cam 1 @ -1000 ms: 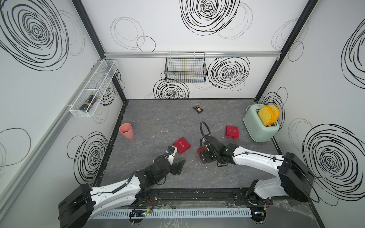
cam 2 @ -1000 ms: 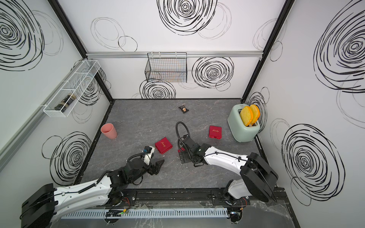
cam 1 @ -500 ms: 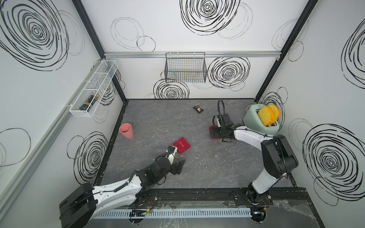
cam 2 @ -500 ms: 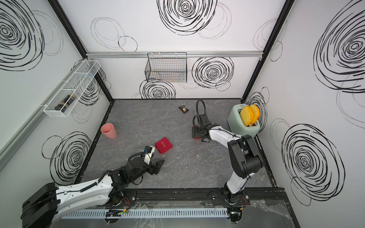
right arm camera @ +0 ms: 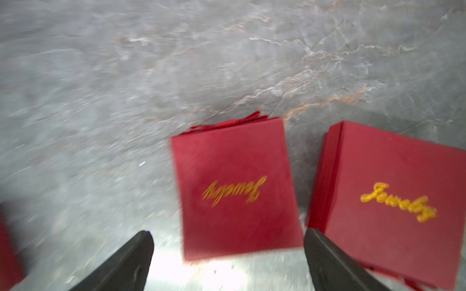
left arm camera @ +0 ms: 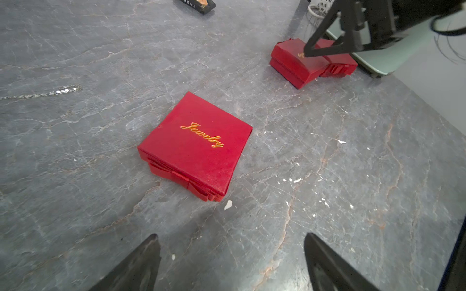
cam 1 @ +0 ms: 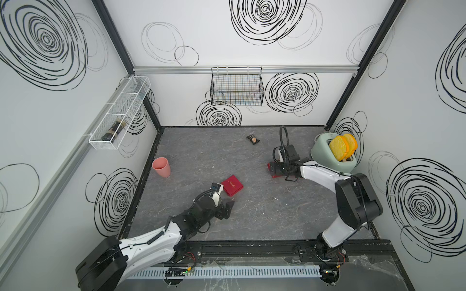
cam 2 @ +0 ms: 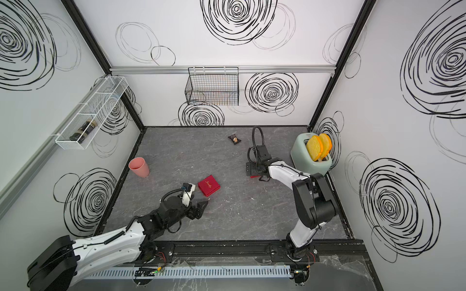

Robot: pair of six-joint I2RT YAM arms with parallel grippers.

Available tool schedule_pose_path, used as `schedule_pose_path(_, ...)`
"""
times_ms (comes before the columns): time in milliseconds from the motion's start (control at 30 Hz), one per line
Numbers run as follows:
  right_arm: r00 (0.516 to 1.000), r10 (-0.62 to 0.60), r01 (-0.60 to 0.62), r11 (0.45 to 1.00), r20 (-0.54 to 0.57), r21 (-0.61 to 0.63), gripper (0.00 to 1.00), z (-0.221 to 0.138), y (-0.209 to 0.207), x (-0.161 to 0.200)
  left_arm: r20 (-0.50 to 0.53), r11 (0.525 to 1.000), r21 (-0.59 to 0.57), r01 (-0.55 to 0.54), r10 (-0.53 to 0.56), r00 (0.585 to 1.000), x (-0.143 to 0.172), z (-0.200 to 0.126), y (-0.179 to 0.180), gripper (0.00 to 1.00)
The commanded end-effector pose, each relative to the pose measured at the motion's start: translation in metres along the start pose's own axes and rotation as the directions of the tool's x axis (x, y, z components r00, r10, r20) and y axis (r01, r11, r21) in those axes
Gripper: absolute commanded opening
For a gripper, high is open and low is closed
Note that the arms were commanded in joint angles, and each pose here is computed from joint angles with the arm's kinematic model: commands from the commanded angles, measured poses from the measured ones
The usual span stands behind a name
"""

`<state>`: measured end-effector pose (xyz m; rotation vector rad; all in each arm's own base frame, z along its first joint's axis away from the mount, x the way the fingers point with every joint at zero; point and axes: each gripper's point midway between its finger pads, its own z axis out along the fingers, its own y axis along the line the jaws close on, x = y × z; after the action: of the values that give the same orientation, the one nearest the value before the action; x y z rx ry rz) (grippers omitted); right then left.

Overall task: Take the necklace out of the lift-off lid jewelry box
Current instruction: Place the jewelry box at the center of the board, then move the jewelry box to the center of the board.

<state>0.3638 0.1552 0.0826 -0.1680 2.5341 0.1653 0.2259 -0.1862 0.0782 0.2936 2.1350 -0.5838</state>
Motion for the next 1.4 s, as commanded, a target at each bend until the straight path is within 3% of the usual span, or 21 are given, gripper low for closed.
schedule_pose_path(0,0.993,-0.075,0.081,0.994,0.088,-0.072,0.97,-0.023,0.027,-0.007,0.083,0.995,0.048,0.084,-0.088,0.993,-0.041,0.004,-0.006,0.89)
schedule_pose_path(167,0.991,-0.126,0.134,0.965,0.047,-0.227,0.99,-0.033,0.069,0.016,0.088,0.994,0.037,0.107,-0.11,0.99,-0.065,0.02,0.005,0.87)
schedule_pose_path(433,0.989,-0.142,0.118,0.905,-0.029,-0.409,0.86,-0.04,0.119,0.075,0.009,0.99,0.053,0.129,-0.13,0.992,-0.076,0.057,0.035,0.76)
schedule_pose_path(633,0.996,-0.069,0.033,0.841,-0.047,-0.541,0.73,-0.043,0.146,0.094,-0.031,0.99,0.083,0.114,-0.112,0.993,-0.07,0.072,0.038,0.73)
schedule_pose_path(833,0.997,-0.059,0.016,0.827,-0.059,-0.561,0.65,-0.033,0.161,0.094,-0.062,0.987,0.117,0.11,-0.103,0.993,-0.061,0.077,0.031,0.69)
schedule_pose_path(1033,0.997,-0.028,-0.013,0.85,-0.07,-0.526,0.53,-0.021,0.161,0.086,-0.098,0.983,0.157,0.091,-0.076,0.992,-0.046,0.074,0.009,0.64)
schedule_pose_path(1367,0.998,-0.003,-0.025,0.869,-0.055,-0.494,0.53,-0.02,0.148,0.077,-0.153,0.972,0.224,0.072,-0.038,0.988,-0.011,0.065,-0.032,0.65)
